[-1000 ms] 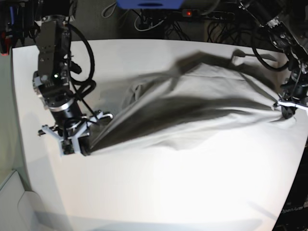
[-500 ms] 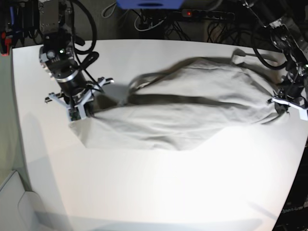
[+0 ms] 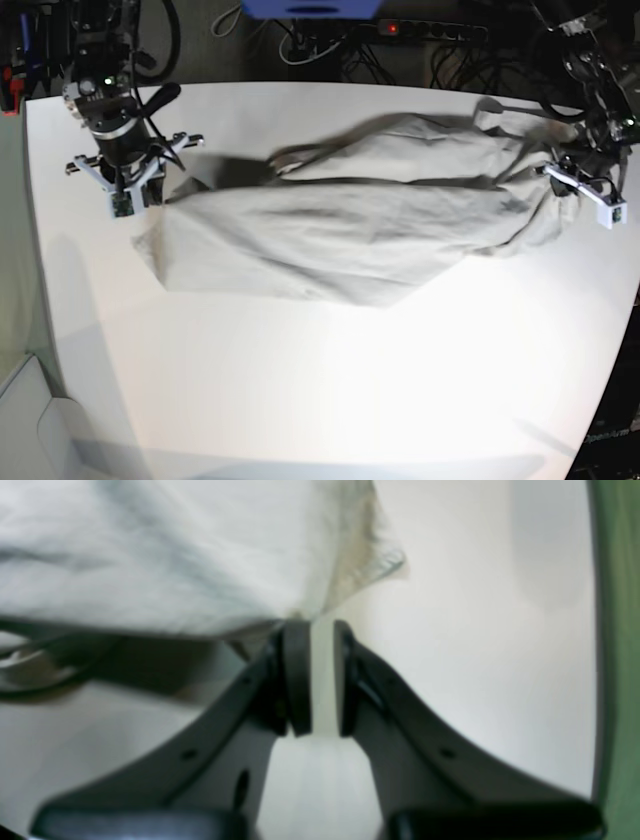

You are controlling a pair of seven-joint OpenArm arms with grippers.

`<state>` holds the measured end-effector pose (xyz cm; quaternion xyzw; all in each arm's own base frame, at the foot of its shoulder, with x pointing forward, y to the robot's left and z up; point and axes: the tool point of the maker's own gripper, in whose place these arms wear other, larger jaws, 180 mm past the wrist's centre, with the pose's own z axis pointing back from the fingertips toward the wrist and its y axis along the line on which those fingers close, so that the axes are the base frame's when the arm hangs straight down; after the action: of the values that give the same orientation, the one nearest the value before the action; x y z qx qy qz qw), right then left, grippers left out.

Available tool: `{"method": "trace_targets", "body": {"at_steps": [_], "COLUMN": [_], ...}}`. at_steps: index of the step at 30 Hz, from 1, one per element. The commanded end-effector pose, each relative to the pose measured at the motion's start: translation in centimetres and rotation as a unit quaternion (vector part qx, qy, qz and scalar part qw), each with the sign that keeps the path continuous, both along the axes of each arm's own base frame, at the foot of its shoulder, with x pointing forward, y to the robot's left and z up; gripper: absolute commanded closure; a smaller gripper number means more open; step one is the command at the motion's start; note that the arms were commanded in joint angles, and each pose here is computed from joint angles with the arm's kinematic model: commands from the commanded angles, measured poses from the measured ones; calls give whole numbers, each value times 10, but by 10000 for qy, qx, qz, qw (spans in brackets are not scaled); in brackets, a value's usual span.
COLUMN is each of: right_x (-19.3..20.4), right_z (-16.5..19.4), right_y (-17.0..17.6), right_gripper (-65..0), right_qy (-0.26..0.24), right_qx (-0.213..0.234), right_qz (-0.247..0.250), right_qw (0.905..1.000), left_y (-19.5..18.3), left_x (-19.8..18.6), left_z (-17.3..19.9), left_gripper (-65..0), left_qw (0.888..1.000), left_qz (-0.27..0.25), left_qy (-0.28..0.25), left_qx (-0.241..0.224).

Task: Layout the t-shirt on the table in an organized manner, then fold the t-shirt properly
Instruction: 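Hold the stretched shirt with both grippers and lower it flat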

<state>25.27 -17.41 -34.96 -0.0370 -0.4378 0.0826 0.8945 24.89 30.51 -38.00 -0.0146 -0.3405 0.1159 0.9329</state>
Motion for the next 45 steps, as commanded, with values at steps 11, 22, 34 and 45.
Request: {"method": "trace_targets", "body": {"at_steps": [11, 22, 34, 45], "right_x": [20, 58, 60, 58], "right_z": [27, 45, 41, 39], "right_y": [1, 26, 41, 40], "right_gripper": [-104, -104, -104, -104], "right_qy": [-504, -448, -89, -59], "right_qx": [11, 80, 25, -5], "right_qz": [10, 269, 478, 468], "right_qw": [9987, 9986, 9988, 9989], "left_y": [-7, 20, -5, -9], "left_x": [-7, 40, 82, 87], "left_z": [44, 81, 31, 10], "left_gripper": [-227, -229, -293, -613], "left_qw": [9970, 9912, 9957, 9954], "left_qz": [-341, 227, 139, 219], "left_qy": [-450, -1224, -811, -577], "left_qx": [524, 444, -434, -731]}}
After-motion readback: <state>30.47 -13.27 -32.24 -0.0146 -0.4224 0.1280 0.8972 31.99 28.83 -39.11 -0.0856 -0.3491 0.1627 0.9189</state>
